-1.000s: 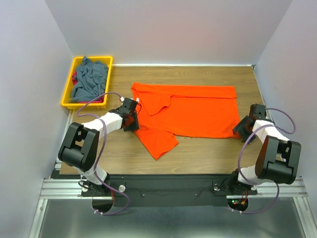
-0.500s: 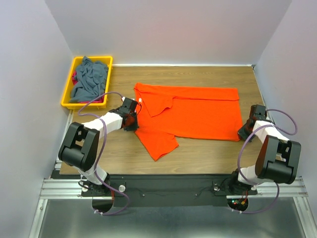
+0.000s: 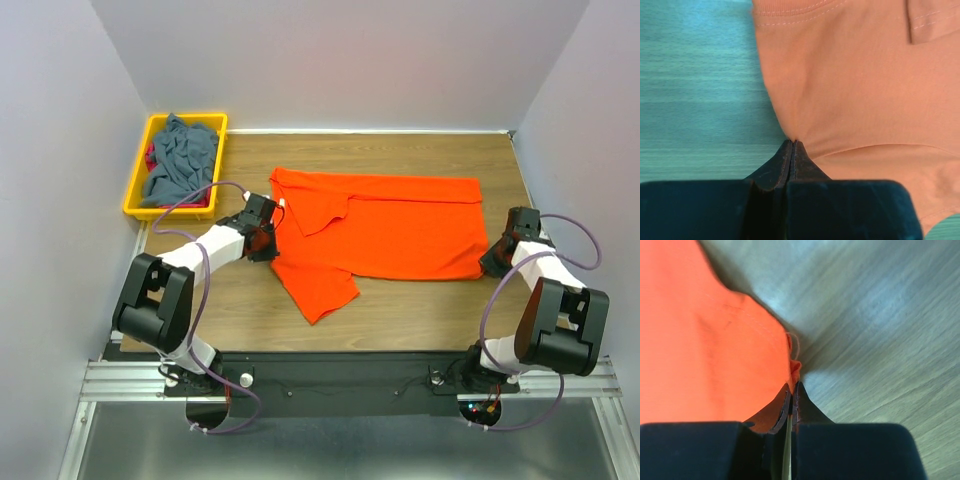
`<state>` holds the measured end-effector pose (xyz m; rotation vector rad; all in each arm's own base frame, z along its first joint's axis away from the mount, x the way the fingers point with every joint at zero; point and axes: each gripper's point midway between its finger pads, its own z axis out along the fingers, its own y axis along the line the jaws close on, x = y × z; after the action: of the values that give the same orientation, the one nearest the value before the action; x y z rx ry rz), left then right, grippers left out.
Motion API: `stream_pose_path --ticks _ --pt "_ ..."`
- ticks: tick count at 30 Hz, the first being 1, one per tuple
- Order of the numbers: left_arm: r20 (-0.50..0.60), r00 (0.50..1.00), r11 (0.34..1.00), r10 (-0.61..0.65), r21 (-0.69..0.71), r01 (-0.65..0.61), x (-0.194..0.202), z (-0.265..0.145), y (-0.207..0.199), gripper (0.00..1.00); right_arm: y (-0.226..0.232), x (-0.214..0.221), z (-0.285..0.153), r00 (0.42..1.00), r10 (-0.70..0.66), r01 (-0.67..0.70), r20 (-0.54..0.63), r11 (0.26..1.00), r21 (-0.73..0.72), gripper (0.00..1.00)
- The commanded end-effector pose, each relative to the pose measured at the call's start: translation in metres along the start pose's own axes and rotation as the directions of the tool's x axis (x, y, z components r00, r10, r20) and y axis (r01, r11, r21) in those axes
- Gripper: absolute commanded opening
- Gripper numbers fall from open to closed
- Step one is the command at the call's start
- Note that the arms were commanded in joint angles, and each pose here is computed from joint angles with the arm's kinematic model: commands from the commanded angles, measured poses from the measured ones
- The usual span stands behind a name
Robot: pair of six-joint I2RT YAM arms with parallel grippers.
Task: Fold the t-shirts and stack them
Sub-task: Fold the tshirt
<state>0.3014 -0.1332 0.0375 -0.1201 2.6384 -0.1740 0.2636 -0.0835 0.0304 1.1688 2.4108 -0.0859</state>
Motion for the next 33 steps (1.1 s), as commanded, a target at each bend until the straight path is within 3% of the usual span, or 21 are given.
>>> stream_pose_path --ticks 1,15,33 --pt "0.073 0.997 1.0 0.007 -0.007 -0.007 -0.033 -0.017 -0.004 0.0 0.009 -0.032 -0.015 0.997 -0.018 0.019 0.077 1.0 -0.014 0.01" --pt "0.106 0.994 1.0 0.007 0.005 -0.007 -0.075 -0.018 -0.013 0.0 0.027 -0.073 -0.035 0.989 -0.072 0.076 0.132 0.997 -0.027 0.01" --pt "0.123 0.992 1.0 -0.011 0.017 0.009 -0.107 -0.012 -0.019 0.0 0.052 -0.097 -0.016 0.99 -0.103 0.108 0.1 0.993 -0.048 0.01"
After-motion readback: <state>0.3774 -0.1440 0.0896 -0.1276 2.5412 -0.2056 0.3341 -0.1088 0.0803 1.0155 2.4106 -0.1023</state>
